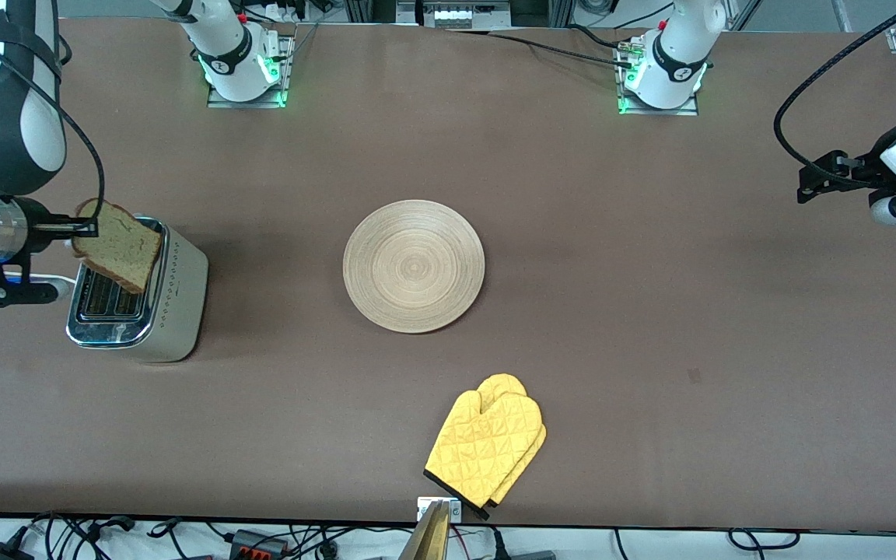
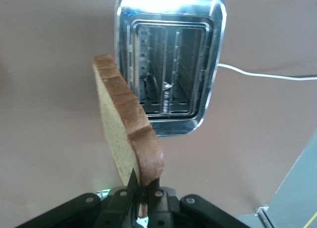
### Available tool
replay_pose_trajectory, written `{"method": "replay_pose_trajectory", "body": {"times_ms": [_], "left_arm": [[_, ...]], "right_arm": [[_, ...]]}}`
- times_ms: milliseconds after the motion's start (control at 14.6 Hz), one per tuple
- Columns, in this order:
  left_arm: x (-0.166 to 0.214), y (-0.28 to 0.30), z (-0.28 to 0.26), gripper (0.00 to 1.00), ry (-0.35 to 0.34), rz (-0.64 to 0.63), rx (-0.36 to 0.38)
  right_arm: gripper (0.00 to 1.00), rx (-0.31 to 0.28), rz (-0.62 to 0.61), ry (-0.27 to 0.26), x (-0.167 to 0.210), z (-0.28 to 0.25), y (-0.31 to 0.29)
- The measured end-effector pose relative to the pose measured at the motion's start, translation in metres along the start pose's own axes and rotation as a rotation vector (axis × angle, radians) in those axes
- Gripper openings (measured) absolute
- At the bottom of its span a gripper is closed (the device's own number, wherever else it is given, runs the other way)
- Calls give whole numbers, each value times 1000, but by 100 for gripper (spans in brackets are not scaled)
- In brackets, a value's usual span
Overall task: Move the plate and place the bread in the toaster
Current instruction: 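Lift the bread and carry it above the toaster slot with the right gripper, then lower the bread into the toaster slot with the right gripper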
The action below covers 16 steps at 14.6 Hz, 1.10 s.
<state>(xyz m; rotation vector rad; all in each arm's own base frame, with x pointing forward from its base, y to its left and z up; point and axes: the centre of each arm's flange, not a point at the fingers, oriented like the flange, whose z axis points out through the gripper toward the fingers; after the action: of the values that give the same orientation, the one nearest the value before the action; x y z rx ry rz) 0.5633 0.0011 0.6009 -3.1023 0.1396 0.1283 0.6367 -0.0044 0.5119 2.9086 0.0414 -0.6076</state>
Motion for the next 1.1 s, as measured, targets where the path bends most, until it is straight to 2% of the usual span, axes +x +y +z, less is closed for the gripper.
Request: {"method": "replay_pose_trajectory", "body": {"times_ms": [206,685,960,1097], "left_arm": [[1,0,-4,100,16,0,1],[-1,-22,-10,100,32,-49,-27],[-1,-20,-10,100,32,-47,-28],[-1,-19,-10,100,32,-44,-28]], "right_arm": [[9,2,-7,-35,17,23,14],[9,-88,-11,-69,36,44,20],[9,-127,-42,7,48,40,20],[9,-131,-47,12,50,40,17]]}}
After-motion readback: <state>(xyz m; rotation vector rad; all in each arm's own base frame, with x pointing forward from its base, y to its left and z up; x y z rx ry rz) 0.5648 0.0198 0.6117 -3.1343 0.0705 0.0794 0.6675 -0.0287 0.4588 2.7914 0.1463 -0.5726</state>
